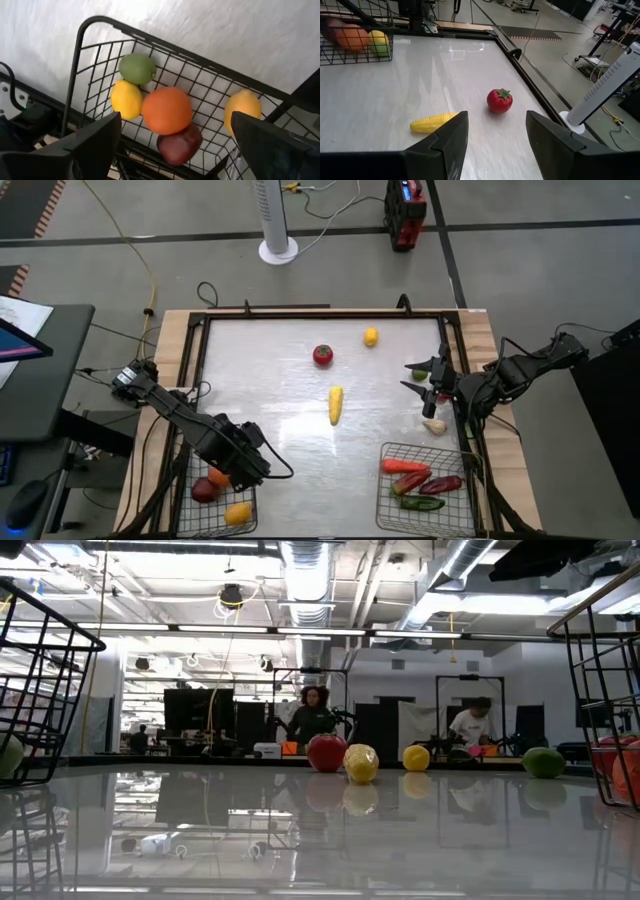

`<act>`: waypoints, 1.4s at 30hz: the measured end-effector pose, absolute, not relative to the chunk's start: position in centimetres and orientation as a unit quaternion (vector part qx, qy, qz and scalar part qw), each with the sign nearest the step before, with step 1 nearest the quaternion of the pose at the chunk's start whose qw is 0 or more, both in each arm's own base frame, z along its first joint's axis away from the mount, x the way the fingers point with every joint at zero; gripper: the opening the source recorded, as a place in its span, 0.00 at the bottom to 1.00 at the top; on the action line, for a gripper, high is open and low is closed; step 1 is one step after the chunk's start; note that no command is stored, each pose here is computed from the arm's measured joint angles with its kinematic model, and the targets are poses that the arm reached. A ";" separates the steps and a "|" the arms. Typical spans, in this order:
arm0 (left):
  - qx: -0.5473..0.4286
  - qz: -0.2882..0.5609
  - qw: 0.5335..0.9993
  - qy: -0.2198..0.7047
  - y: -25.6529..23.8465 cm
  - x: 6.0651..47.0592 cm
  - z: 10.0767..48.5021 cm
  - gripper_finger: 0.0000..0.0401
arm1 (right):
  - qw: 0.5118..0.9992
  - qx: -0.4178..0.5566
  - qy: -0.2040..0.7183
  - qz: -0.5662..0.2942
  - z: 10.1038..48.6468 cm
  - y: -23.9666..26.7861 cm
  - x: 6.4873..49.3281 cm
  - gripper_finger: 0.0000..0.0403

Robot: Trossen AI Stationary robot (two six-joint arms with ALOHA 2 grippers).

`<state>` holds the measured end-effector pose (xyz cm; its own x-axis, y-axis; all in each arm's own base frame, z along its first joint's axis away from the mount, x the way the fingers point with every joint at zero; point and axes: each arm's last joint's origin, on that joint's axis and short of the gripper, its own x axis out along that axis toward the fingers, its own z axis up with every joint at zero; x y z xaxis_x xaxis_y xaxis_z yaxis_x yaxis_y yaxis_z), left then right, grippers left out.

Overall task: Sort produce into baskets
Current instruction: Put the corn into the gold wire basket

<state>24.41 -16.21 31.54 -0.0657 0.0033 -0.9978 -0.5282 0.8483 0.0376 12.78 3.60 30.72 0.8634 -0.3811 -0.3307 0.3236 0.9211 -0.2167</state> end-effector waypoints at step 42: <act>-0.060 0.295 0.843 0.446 2.0 44.7 18.6 0.89 | 0.953 -0.090 0.198 -0.209 30.6 2.3 14.6 0.56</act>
<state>44.69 2.02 18.55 0.4278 0.4438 -0.7874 -0.5508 0.8188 0.1622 14.61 2.33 30.59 0.8338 -0.4345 -0.3405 0.3632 0.8964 -0.2542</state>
